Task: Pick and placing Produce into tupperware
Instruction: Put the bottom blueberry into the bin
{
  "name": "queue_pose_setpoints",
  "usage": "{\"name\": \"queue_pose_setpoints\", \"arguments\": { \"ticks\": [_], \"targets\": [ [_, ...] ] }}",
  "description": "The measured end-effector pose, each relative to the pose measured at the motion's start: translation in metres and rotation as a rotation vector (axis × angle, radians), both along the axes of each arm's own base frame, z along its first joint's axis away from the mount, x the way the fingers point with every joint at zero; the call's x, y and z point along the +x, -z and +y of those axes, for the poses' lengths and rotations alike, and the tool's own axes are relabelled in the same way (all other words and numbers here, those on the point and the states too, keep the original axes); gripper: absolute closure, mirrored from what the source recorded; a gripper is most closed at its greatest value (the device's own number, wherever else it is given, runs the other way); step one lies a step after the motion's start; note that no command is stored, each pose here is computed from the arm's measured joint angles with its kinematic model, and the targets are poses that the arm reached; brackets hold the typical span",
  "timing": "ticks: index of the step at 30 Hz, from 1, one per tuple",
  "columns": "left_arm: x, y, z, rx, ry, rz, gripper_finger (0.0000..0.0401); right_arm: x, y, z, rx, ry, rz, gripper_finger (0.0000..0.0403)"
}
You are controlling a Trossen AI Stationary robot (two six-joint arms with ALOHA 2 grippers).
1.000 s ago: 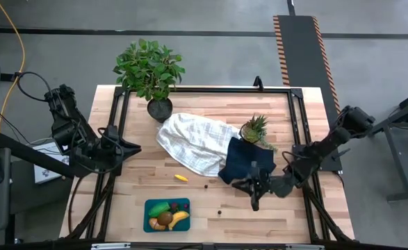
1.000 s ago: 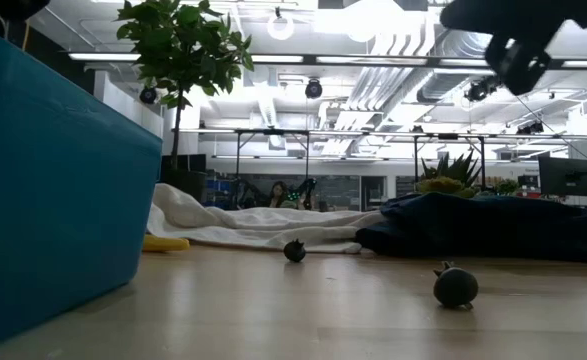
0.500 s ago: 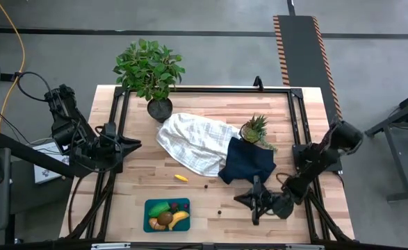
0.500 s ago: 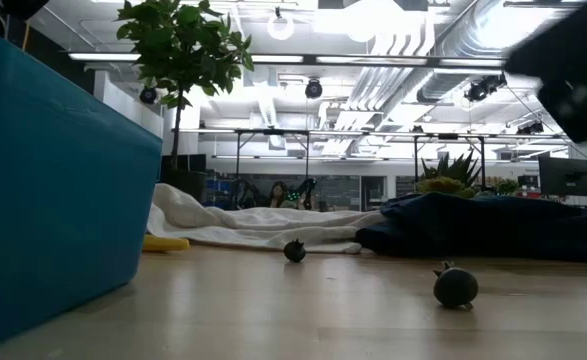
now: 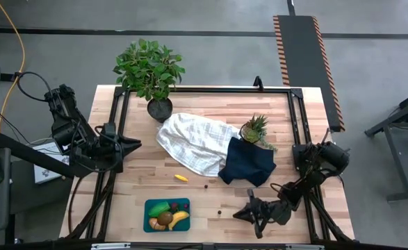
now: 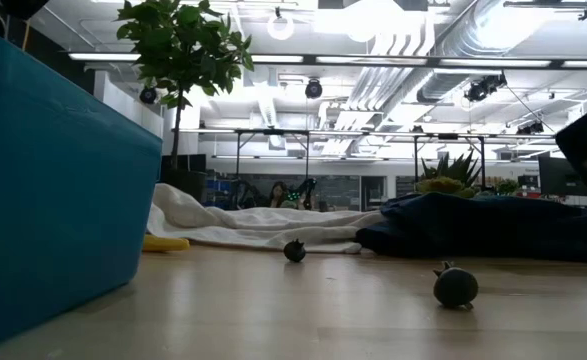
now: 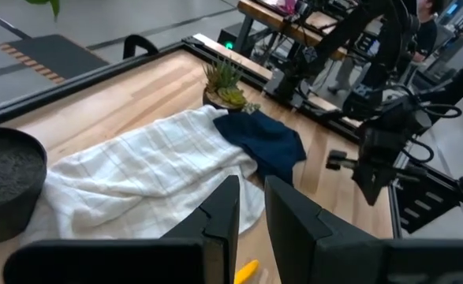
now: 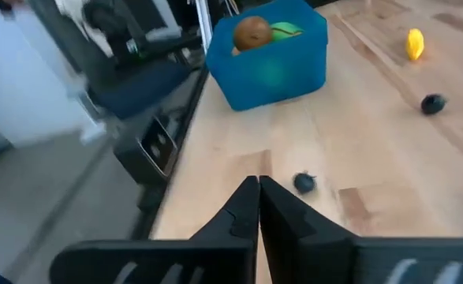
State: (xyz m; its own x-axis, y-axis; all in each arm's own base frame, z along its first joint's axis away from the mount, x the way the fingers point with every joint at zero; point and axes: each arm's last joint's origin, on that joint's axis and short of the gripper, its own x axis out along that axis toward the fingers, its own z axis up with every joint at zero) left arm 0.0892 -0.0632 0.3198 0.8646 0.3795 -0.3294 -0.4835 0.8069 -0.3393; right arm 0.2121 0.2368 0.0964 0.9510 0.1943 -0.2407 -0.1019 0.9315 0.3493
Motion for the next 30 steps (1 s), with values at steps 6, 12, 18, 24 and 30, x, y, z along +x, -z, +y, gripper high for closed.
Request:
{"name": "queue_pose_setpoints", "arguments": {
  "ticks": [6, 12, 18, 24, 30],
  "targets": [
    [0.000, 0.001, -0.001, -0.021, 0.021, 0.018, 0.0348, -0.002, 0.008, -0.002, -0.143, -0.023, 0.043, 0.0360],
    [0.000, 0.001, -0.001, -0.037, 0.035, 0.030, 0.0348, -0.003, 0.013, -0.005, -0.210, 0.019, 0.070, 0.0306],
    [0.000, 0.001, -0.001, -0.038, 0.035, 0.030, 0.0348, 0.000, 0.017, -0.008, -0.237, 0.036, 0.069, 0.0295],
    [0.000, 0.001, -0.002, -0.048, 0.040, 0.034, 0.0348, 0.005, 0.033, -0.003, -0.215, 0.024, 0.054, 0.0295],
    [0.000, 0.002, -0.002, -0.065, 0.056, 0.048, 0.0348, 0.021, 0.036, 0.008, -0.246, -0.008, 0.045, 0.0295]
  ]
}}
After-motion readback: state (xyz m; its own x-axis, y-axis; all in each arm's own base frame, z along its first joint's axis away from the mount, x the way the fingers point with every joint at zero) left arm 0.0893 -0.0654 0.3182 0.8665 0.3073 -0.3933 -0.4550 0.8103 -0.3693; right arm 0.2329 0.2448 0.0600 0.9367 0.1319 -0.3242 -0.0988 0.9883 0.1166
